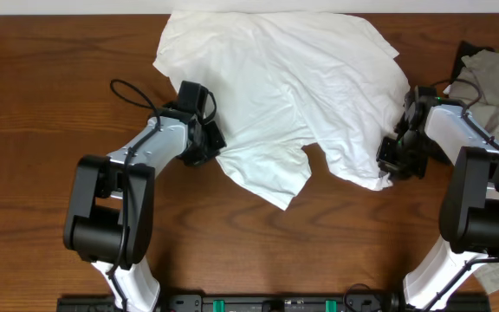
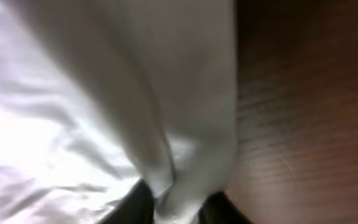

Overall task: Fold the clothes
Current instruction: 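Pull the shirt sides outward with both grippers to spread it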

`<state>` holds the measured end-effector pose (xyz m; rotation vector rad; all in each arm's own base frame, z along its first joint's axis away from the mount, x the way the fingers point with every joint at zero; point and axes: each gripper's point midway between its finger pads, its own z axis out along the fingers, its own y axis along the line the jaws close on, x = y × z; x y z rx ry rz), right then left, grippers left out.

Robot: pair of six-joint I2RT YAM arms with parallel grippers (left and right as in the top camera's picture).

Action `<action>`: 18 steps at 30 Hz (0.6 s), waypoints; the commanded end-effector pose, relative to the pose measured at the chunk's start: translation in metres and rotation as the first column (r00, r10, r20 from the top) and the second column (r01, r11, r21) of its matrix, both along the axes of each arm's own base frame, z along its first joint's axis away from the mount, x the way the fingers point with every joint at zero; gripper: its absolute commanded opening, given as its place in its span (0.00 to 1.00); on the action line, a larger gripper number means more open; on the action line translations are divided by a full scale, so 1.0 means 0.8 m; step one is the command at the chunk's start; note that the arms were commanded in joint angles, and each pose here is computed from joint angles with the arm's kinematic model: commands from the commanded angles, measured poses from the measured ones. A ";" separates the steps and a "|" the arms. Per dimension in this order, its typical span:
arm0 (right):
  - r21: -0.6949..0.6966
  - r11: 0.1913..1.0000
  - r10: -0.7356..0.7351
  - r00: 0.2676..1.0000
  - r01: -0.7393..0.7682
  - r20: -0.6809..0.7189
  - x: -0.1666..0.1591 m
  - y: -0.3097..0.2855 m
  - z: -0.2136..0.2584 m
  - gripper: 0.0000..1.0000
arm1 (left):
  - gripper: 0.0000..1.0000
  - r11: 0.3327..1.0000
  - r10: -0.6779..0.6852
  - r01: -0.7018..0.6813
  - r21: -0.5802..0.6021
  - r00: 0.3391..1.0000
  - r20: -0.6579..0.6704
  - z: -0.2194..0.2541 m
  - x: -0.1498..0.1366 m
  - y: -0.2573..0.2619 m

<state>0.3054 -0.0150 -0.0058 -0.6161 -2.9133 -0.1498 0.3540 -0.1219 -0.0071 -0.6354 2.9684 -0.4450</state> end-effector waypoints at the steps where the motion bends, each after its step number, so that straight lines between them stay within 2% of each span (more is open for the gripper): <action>1: 0.014 0.999 -0.029 0.999 0.029 -0.022 -0.006 0.001 -0.015 0.01 | 0.06 0.992 0.049 -0.016 0.125 0.964 -0.261 -0.069 -0.081 0.052; 10: 0.006 0.996 -0.095 0.995 0.094 0.019 0.005 -0.024 -0.017 0.01 | 0.06 0.991 0.106 -0.070 0.113 0.930 -0.351 -0.060 -0.101 0.129; 18: 0.003 0.986 -0.168 0.984 0.168 0.057 0.023 -0.058 0.002 0.01 | 0.06 0.990 0.134 -0.110 0.086 0.920 -0.369 -0.040 -0.098 0.183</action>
